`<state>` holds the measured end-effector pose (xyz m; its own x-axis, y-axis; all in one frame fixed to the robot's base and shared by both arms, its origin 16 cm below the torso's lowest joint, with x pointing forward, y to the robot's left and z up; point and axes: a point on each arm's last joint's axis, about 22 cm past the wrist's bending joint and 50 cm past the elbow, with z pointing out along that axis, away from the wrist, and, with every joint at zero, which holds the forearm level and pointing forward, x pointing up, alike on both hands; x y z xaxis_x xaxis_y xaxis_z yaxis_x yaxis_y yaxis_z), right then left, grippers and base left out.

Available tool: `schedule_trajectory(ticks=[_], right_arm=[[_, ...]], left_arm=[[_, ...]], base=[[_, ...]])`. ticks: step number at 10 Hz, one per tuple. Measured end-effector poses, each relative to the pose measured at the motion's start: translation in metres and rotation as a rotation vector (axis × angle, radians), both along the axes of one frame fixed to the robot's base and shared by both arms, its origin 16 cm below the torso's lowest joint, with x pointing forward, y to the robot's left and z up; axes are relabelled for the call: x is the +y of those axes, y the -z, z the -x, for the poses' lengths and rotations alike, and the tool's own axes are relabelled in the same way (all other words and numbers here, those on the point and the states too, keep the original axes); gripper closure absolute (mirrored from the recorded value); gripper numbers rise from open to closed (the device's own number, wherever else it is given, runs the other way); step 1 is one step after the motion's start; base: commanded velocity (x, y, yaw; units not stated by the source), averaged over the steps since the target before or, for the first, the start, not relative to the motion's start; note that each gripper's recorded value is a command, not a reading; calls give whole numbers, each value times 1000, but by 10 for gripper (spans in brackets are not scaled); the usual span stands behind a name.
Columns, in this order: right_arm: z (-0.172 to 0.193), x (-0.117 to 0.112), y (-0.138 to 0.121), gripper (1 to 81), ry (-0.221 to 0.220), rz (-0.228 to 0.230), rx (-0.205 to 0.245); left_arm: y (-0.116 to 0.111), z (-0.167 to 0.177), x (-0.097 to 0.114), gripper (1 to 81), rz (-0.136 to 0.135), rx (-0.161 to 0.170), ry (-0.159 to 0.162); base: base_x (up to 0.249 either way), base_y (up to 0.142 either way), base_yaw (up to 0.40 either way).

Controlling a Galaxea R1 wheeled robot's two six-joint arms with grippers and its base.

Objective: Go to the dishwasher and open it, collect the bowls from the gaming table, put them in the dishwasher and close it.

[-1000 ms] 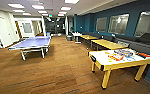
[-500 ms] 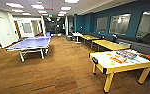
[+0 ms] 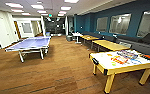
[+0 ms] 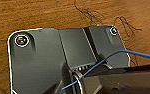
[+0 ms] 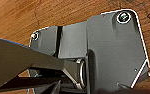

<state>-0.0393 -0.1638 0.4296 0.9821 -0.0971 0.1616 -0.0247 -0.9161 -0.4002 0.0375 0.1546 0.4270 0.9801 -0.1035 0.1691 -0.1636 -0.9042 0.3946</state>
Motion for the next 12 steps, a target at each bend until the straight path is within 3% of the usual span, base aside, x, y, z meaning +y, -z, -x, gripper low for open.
schedule_trajectory(ticks=[2,5,12], right_arm=[[9,1,0,10,-2,-1,12],[7,0,0,10,-1,0,8],[0,-3,0,10,1,4,-4]], left_arm=[[1,14,2,10,-6,22,4],[1,6,1,10,-4,12,3],[1,13,-1,10,-4,25,6]], base=[[0,0,0],[0,0,-110],[0,0,-351]])
